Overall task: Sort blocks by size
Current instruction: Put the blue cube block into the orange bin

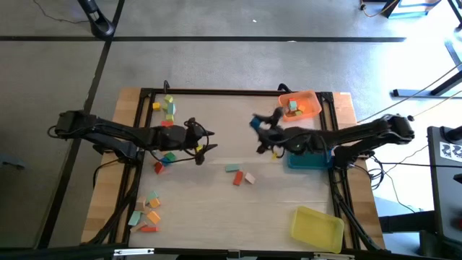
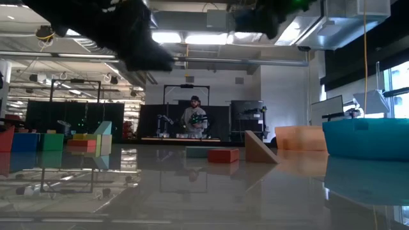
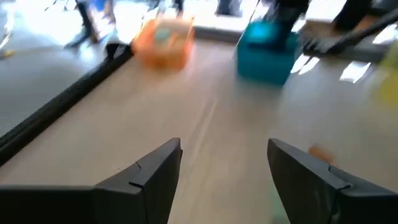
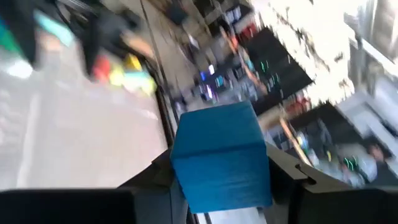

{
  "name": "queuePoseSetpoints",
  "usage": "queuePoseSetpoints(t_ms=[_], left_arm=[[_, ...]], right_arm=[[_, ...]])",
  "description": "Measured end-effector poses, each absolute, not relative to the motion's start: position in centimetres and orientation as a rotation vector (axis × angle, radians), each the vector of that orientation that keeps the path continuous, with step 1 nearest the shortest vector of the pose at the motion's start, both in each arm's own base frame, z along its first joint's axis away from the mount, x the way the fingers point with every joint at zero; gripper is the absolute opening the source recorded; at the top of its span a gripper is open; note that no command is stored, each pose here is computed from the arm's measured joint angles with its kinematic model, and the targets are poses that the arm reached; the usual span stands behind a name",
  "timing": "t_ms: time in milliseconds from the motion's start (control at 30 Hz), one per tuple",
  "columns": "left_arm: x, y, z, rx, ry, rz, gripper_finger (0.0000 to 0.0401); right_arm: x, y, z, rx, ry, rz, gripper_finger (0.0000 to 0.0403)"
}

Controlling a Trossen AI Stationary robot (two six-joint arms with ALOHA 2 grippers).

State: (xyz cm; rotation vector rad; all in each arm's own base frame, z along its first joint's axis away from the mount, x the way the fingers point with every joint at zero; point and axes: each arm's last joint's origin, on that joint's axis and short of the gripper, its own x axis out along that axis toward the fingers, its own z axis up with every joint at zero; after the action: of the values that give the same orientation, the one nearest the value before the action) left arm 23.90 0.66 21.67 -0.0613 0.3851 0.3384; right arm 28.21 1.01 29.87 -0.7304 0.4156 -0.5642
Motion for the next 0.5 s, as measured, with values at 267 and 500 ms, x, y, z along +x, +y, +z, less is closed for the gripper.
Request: queuePoseSetpoints(t_ms=[267, 500], left_arm=[[23.2, 0.8, 20.3, -0.074, 0.526, 0.415, 0.0226], [23.2, 0.8, 20.2, -0.078, 0.53, 0.417, 0.0226]], right_arm=[[23.9, -6.0, 30.2, -0.483, 0.6, -0.794, 0.0147], [21.0, -12.9, 28.4, -0.17, 0.72, -0.852, 0.0147]])
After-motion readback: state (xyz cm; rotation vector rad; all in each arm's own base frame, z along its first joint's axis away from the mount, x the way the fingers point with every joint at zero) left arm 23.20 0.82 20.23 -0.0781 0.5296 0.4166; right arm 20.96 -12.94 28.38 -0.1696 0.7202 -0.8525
